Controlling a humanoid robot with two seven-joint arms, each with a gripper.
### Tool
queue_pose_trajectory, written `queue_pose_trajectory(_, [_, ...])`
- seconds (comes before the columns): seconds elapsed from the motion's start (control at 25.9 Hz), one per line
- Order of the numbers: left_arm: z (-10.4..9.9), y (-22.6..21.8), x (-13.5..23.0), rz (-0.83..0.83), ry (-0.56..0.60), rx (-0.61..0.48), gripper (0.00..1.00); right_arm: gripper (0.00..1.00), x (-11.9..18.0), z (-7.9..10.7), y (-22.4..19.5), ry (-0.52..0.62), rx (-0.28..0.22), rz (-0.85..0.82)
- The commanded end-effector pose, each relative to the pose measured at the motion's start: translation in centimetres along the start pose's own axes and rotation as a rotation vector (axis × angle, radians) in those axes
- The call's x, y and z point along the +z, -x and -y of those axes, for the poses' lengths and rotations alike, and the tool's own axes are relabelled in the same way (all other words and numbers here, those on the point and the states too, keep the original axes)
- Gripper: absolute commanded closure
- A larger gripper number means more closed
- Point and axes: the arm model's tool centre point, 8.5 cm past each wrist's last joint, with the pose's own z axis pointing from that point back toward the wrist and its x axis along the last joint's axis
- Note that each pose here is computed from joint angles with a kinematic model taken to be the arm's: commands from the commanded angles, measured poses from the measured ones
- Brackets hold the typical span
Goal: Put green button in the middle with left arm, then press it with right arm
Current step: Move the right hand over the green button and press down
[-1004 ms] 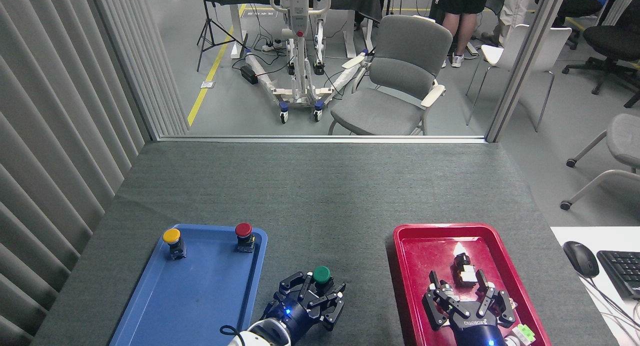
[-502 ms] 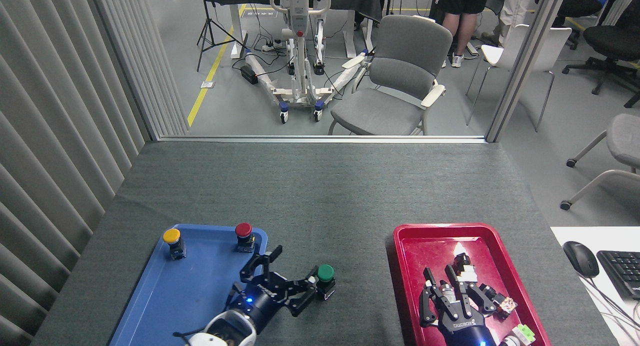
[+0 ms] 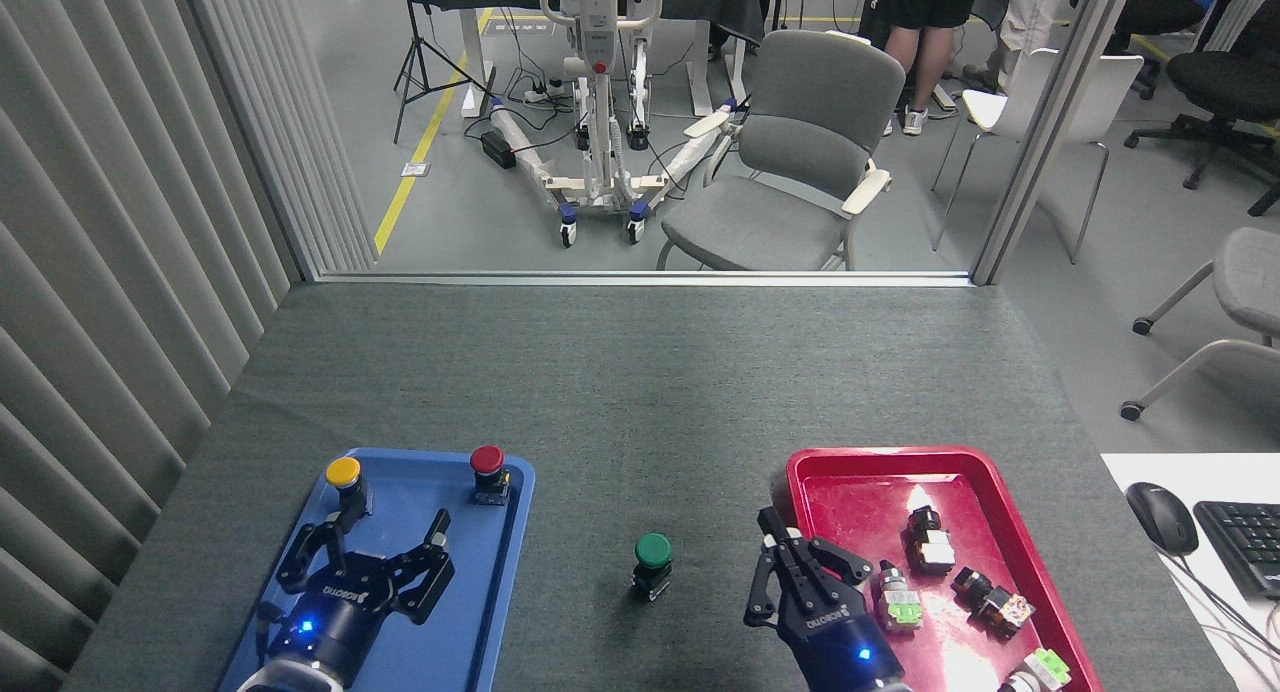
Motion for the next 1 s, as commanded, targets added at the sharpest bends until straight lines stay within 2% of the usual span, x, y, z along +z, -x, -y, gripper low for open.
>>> queue_pose_trajectory(0.0, [1.4,2.5,1.0,-0.068,0.042,0.005,0.0,1.0,-1.9,-0.5,-2.1,-0.025,0.017,0.022])
queue_pose_trajectory(0.12, [2.1,2.9,1.6,-0.084,0.059,0.004,0.0,1.0,-3.1,-0.7,-4.1,-0.035,0.019,0.042])
queue_pose_trajectory(0.39, [2.0,4.7,2.4,-0.135,0.057,0.008,0.0,1.0,-3.5,-4.9,-6.1,-0.157,0.025,0.065])
queue_pose_trajectory(0.62, [1.5,5.5,2.5,-0.157,0.049,0.006,0.0,1.0,-3.3,-6.1,-6.6,-0.194,0.013,0.068])
queue_pose_trajectory(0.97, [1.5,5.7,2.5,-0.162,0.049,0.007,0.0,1.0,-3.3,-6.2,-6.5,-0.191,0.014,0.067])
